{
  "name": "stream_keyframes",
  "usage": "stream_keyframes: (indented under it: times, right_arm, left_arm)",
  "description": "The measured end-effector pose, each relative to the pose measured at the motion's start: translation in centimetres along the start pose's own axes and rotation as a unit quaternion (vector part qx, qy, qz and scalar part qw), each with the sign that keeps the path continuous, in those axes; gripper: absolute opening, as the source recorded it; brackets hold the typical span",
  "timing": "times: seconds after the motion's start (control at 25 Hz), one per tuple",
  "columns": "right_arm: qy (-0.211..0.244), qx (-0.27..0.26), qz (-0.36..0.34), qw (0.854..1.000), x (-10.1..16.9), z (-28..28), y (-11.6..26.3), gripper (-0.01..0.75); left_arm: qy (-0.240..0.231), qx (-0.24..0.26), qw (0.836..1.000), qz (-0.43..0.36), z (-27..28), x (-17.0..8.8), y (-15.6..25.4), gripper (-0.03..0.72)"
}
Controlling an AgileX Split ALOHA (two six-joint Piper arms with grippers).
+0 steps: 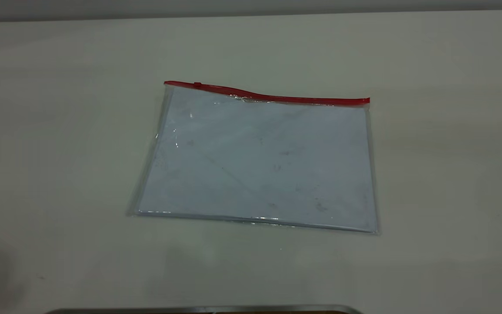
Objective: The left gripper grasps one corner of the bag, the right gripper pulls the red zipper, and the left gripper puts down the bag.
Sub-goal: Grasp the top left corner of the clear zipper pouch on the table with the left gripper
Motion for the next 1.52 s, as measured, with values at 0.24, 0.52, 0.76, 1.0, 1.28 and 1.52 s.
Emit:
stream_keyframes:
  times: [0.24, 0.52, 0.76, 1.0, 1.28, 1.52]
  right_arm:
    - [-0.004, 0.045, -0.029, 0.999, -0.4, -4.3, -2.9, 0.483]
    - [0.018, 0.068, -0.049, 0.996, -1.9, -11.0, -5.1, 0.483]
    - [0.007, 0.121, -0.038, 0.992, -2.4, -16.9, -6.0, 0.483]
    - [-0.039, 0.164, 0.042, 0.985, -0.2, -22.5, -7.0, 0.483]
    - [-0.072, 0.213, 0.110, 0.968, 3.2, -28.0, -5.4, 0.483]
    - [-0.085, 0.239, 0.131, 0.958, 5.2, -31.2, -3.3, 0.483]
  left_arm:
    - [0.023, 0.046, 0.999, -0.013, -6.7, -0.2, -3.8, 0.590]
    - [0.072, 0.094, 0.992, -0.054, -14.2, -0.9, -6.3, 0.590]
    - [0.108, 0.120, 0.983, -0.086, -20.7, -1.2, -6.5, 0.590]
    - [0.156, 0.134, 0.976, -0.075, -26.2, -1.9, -6.8, 0.590]
    - [0.204, 0.126, 0.968, -0.073, -31.9, -3.0, -6.4, 0.590]
    - [0.233, 0.115, 0.962, -0.079, -36.6, -4.1, -5.5, 0.590]
Point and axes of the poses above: a point on each arm's last joint axis where the gripper is mounted, z pointing back along that axis away from the gripper, x along the wrist's bending axis when the last joint is at zero, y = z × x, the point moved 2 cm from there along -z, pointing out along that axis toward the gripper, and after that the axes turned 4 degrees about -z, right-handed, at the moved point
